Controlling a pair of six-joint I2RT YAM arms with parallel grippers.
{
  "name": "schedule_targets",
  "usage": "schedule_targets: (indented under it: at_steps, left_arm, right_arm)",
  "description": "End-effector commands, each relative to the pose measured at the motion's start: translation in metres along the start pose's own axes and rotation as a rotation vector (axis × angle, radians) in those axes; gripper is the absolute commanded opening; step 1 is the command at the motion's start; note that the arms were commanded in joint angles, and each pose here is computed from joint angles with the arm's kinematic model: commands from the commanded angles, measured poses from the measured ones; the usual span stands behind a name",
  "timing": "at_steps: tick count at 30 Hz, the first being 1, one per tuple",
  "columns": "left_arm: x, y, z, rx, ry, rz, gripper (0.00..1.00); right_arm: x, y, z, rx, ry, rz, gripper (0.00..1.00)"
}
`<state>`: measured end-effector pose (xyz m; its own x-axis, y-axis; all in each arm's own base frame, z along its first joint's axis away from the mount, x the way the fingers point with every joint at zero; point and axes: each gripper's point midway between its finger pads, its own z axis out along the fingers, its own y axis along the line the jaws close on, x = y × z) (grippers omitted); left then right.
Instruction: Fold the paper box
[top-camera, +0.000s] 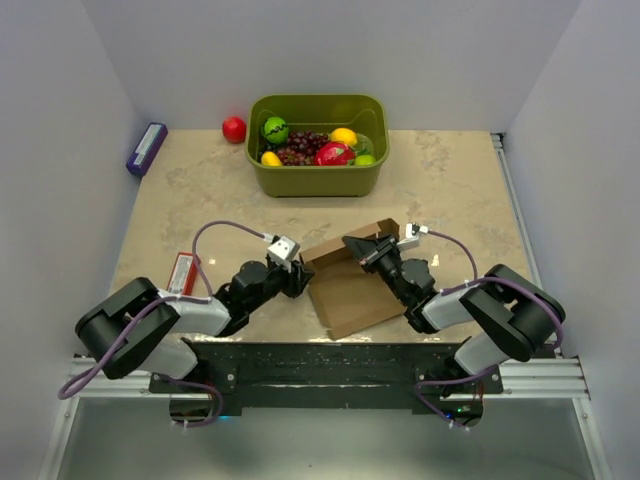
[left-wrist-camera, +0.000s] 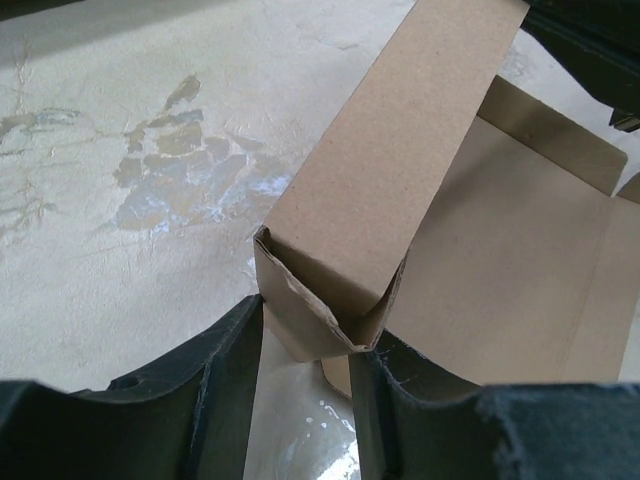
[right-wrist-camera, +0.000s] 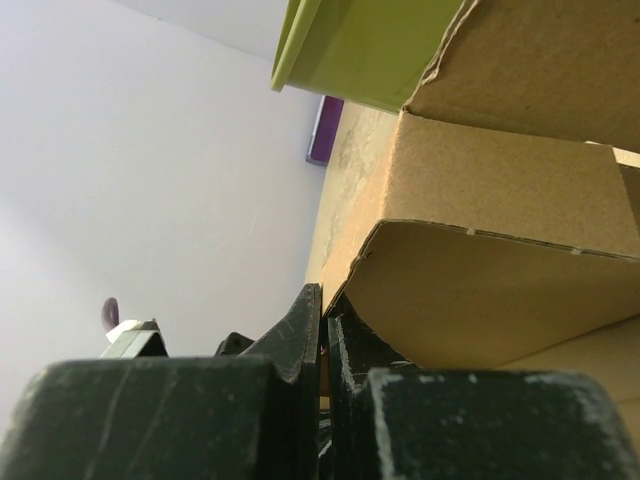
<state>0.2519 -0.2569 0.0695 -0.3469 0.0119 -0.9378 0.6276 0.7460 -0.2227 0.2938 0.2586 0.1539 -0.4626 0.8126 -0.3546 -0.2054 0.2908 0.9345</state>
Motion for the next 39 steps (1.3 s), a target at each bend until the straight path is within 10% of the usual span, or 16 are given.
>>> schedule_targets:
  at_steps: [1, 15, 30, 39]
  left_arm:
    - [-0.015, -0.005, 0.013, -0.039, -0.048, -0.016, 0.43]
    - [-0.011, -0.009, 0.036, -0.163, -0.015, -0.063, 0.38]
    - [-0.013, 0.023, 0.028, -0.372, 0.003, -0.035, 0.0]
    - [-0.012, 0.03, 0.032, -0.31, 0.129, 0.002, 0.0]
  right_arm:
    - [0.001, -0.013, -0.004, 0.035, -0.004, -0.05, 0.0]
    - [0.001, -0.023, -0.009, 0.073, -0.015, -0.034, 0.0]
    - [-0.016, -0.02, -0.013, 0.176, -0.051, -0.095, 0.01]
    - [-0.043, 0.027, -0.018, 0.264, 0.011, -0.375, 0.67]
